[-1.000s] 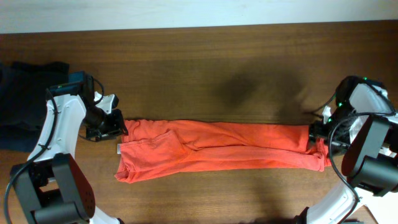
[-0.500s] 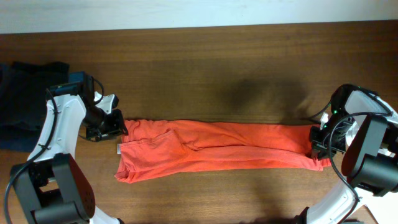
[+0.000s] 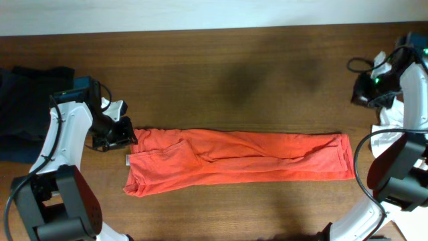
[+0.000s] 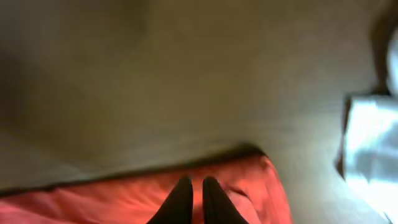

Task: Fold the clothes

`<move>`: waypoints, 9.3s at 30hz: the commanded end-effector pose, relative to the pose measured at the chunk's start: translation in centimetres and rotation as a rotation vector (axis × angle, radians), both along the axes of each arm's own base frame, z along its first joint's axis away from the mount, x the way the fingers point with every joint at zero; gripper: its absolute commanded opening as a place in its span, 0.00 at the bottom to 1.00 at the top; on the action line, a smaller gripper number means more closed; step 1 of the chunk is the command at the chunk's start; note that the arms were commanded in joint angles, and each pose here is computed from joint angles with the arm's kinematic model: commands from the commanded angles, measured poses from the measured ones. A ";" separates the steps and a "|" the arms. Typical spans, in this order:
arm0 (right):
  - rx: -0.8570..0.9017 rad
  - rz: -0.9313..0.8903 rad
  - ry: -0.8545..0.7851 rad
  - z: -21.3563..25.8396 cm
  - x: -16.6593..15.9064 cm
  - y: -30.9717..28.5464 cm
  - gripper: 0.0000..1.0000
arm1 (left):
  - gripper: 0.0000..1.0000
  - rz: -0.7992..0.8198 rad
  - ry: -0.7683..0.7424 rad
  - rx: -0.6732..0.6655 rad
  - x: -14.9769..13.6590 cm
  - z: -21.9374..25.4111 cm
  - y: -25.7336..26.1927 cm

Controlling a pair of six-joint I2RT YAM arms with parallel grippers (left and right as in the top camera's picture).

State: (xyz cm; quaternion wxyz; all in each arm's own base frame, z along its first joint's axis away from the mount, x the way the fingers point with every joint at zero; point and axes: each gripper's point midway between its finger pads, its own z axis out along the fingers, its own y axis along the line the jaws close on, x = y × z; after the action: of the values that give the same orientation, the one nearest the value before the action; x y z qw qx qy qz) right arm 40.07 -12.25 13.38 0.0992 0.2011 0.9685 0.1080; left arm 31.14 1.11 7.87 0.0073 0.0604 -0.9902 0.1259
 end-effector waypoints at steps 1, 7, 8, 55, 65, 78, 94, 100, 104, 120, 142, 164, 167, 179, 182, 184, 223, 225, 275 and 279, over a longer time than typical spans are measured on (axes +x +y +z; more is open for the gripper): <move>0.090 0.021 -0.022 1.4 -0.1 2.0 0.11 | 0.39 0.001 -0.015 0.006 0.0 0.4 0.0; 0.061 0.006 0.295 0.4 -7.2 2.2 0.26 | 0.42 0.001 -0.049 0.012 0.8 0.4 0.1; 0.060 0.006 0.312 0.2 -7.6 2.3 0.27 | 0.43 0.001 -0.052 0.012 0.9 0.4 0.1; -0.053 0.065 -0.108 5.8 2.7 3.1 0.04 | 0.51 0.012 -0.175 -0.051 3.8 1.0 -0.7; -0.089 0.059 -0.032 5.2 1.2 2.6 0.04 | 0.52 -0.009 -0.067 -0.163 0.7 -1.0 -4.4; -0.097 0.055 -0.006 5.1 0.6 2.4 0.04 | 0.37 0.022 -0.155 -0.078 1.9 -5.1 -3.5; -0.269 0.015 0.163 3.5 -2.7 -1.1 0.04 | 0.03 0.298 -0.310 -0.059 6.0 -2.3 5.0; -0.217 0.034 0.314 -0.7 -5.9 -0.3 0.04 | 0.04 0.298 -0.255 -0.076 4.8 -2.7 4.4; -0.190 0.046 0.393 -3.3 -7.9 0.3 0.04 | 0.09 0.300 -0.231 -0.080 4.2 -2.9 4.2; -0.199 0.060 0.503 -7.1 -11.0 0.6 0.04 | 0.71 0.249 -0.112 -0.259 1.4 -0.9 0.0; -0.201 0.059 0.497 -7.2 -10.8 0.5 0.04 | 0.59 0.120 -0.080 -0.057 0.2 -4.5 -1.6; -0.267 0.060 0.514 -7.1 -11.1 -0.6 0.05 | 0.00 0.288 -0.089 -0.101 0.9 -0.1 2.6; -0.269 0.059 0.507 -7.1 -10.9 -0.7 0.05 | 0.00 0.302 -0.067 -0.116 0.4 -0.1 2.6; -0.261 0.060 0.509 -7.1 -11.0 -0.5 0.43 | 0.22 0.241 0.143 -0.025 -4.3 -0.6 1.3; -0.257 0.063 0.504 -7.1 -10.9 -0.5 0.45 | 0.22 0.239 0.142 0.014 -4.4 -0.8 2.0; -0.183 0.107 0.475 -7.3 -10.5 0.8 0.46 | 0.27 0.239 0.133 0.015 -4.2 -0.8 2.0; -0.047 0.134 0.360 -11.0 -9.0 3.4 0.21 | 0.36 0.250 0.060 -0.242 -4.2 -3.8 0.2; -0.024 0.134 0.356 -12.6 -9.6 4.0 0.09 | 0.41 0.244 0.021 -0.273 -3.3 -3.6 -0.2; -0.090 0.126 0.364 -17.2 -12.0 3.6 0.09 | 0.00 0.249 0.140 -0.069 -6.4 -5.5 2.8; -0.087 0.145 0.363 -12.8 -9.7 2.8 0.25 | 0.50 0.247 0.105 -0.235 -5.6 -4.5 0.2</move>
State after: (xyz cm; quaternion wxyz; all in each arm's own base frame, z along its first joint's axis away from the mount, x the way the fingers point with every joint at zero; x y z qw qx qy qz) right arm 29.96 -8.34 -0.05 -0.0558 0.1483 0.9859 0.0541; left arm 24.37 3.03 2.32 0.0666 0.1943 -0.9624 0.1778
